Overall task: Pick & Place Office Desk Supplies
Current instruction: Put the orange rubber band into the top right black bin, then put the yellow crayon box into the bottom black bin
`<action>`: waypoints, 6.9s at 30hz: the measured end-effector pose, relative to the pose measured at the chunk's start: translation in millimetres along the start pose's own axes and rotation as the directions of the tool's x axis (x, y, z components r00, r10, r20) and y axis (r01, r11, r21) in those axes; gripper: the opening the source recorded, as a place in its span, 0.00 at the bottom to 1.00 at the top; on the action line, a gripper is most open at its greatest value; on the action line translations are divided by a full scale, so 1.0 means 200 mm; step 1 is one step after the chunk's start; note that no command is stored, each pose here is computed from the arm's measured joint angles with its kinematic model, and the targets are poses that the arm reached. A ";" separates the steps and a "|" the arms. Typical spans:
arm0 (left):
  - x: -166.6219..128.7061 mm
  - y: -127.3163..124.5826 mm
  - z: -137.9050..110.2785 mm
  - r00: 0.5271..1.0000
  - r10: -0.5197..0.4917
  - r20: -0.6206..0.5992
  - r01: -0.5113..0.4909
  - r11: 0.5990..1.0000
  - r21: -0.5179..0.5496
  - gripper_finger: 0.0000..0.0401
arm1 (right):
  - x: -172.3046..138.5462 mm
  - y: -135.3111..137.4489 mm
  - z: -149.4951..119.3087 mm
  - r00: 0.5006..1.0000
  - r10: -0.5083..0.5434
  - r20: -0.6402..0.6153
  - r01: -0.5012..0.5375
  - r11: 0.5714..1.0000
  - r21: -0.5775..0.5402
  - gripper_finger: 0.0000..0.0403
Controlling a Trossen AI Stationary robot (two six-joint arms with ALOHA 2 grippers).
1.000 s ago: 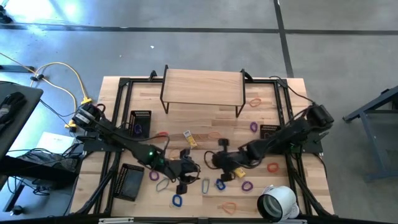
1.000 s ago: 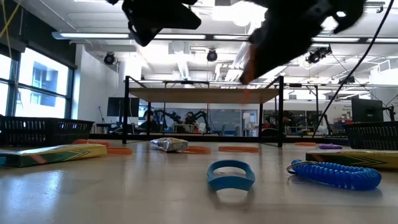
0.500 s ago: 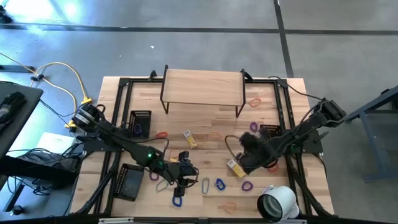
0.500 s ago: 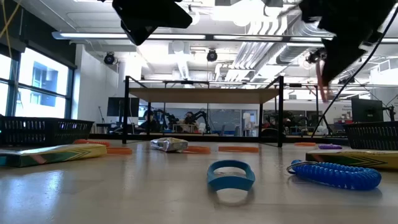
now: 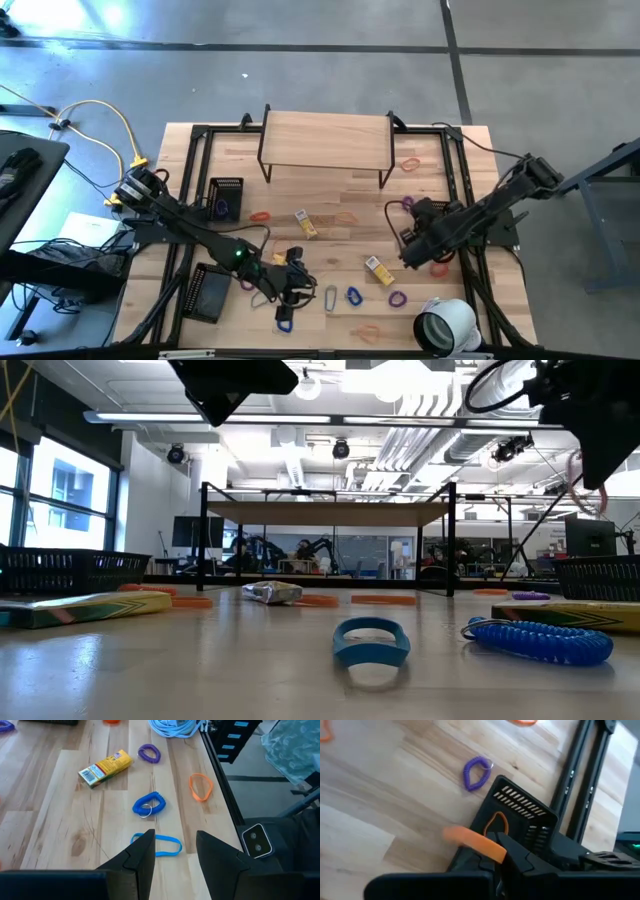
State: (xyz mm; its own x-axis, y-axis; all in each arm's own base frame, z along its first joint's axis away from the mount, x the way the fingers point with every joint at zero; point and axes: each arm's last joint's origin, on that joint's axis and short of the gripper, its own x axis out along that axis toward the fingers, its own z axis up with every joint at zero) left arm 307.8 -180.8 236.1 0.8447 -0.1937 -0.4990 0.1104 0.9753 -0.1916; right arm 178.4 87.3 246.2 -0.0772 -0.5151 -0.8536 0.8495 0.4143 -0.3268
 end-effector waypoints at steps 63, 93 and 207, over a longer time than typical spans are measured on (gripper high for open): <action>0.00 0.00 0.00 1.000 0.004 -0.002 -0.003 0.999 0.032 0.35 | 0.01 0.18 0.20 0.577 0.817 0.011 -0.798 0.567 -0.203 0.37; 0.00 -0.01 -0.02 1.000 -0.002 -0.017 0.003 0.999 0.043 0.35 | 0.27 0.67 0.02 0.542 0.814 -0.208 -0.798 0.422 -0.431 0.38; 0.01 0.06 -0.02 0.997 0.054 -0.053 0.002 0.683 0.730 0.35 | -0.04 0.76 -0.01 0.603 0.777 -0.182 -0.676 0.375 -0.635 0.25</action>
State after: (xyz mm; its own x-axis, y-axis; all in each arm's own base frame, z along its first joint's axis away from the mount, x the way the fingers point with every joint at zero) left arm 309.2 -170.5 229.5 0.8203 -0.1459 -0.5530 0.4596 0.7436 0.4856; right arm 307.3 155.1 203.1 0.5180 0.1480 -0.8425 0.0397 0.9797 0.1966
